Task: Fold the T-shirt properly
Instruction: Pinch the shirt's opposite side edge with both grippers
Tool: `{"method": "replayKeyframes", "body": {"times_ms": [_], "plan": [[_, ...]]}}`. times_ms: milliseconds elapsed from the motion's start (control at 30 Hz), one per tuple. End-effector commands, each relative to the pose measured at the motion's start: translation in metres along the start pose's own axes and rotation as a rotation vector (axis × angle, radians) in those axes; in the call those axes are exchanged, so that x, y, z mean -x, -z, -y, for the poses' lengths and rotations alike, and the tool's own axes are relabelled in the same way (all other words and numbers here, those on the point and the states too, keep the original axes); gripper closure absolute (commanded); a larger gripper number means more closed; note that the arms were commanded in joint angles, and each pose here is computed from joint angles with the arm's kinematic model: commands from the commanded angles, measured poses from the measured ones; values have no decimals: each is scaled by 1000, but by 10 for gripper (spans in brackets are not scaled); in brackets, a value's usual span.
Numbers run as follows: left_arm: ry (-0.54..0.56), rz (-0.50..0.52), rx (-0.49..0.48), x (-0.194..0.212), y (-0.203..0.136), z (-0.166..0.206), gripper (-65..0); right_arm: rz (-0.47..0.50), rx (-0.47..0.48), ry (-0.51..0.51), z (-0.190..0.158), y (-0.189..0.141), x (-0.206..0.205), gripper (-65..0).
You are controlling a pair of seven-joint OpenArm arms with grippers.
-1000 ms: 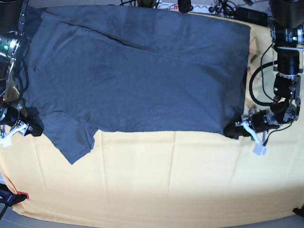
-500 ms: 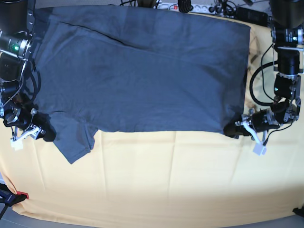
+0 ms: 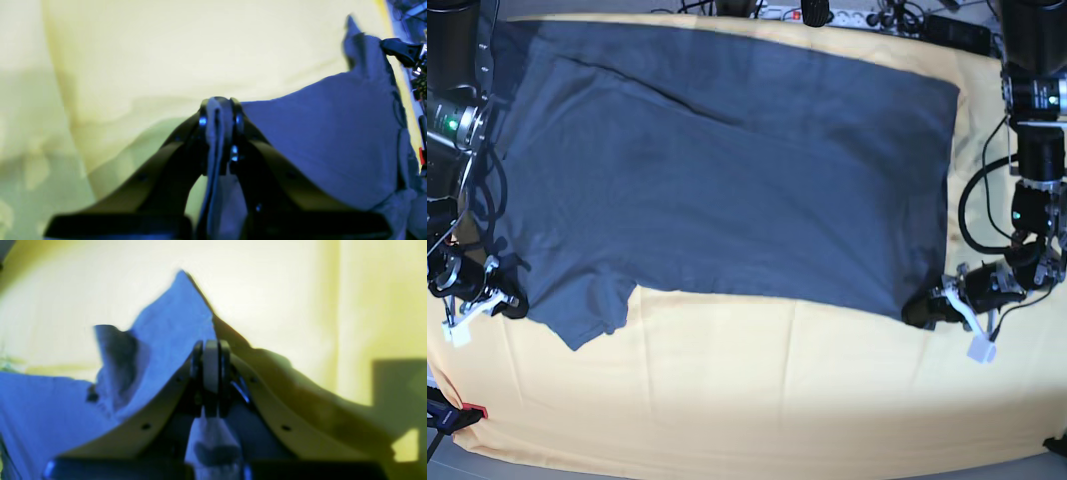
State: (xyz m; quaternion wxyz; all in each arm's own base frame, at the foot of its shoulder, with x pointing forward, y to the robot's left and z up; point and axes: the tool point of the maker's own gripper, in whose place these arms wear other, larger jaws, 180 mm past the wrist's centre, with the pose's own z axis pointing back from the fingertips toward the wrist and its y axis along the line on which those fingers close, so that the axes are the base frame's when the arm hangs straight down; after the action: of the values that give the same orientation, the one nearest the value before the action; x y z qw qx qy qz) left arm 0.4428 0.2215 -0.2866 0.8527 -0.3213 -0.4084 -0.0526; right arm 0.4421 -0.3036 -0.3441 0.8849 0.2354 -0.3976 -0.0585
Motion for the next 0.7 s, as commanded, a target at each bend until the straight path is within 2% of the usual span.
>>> {"method": "replayKeyframes", "body": {"times_ms": [0, 233, 333, 433, 533, 667], "plan": [[34, 87, 12, -37, -10, 6, 0, 85, -9, -27, -3, -10, -35, 0], [181, 218, -53, -86, -16, 6, 0, 159, 37, -89, 1, -13, -59, 0], [211, 264, -73, -95, -17, 4, 0, 194, 36, -100, -2, -15, -72, 0], [237, 255, -66, -91, -9, 9, 0, 220, 27, -111, -9, -17, -88, 0], [267, 235, -5, -83, 2, 24, 0, 230, 20, -120, -14, -18, -97, 0], [295, 195, 59, -74, 2, 34, 0, 165, 25, -165, -17, -14, -89, 0]]}}
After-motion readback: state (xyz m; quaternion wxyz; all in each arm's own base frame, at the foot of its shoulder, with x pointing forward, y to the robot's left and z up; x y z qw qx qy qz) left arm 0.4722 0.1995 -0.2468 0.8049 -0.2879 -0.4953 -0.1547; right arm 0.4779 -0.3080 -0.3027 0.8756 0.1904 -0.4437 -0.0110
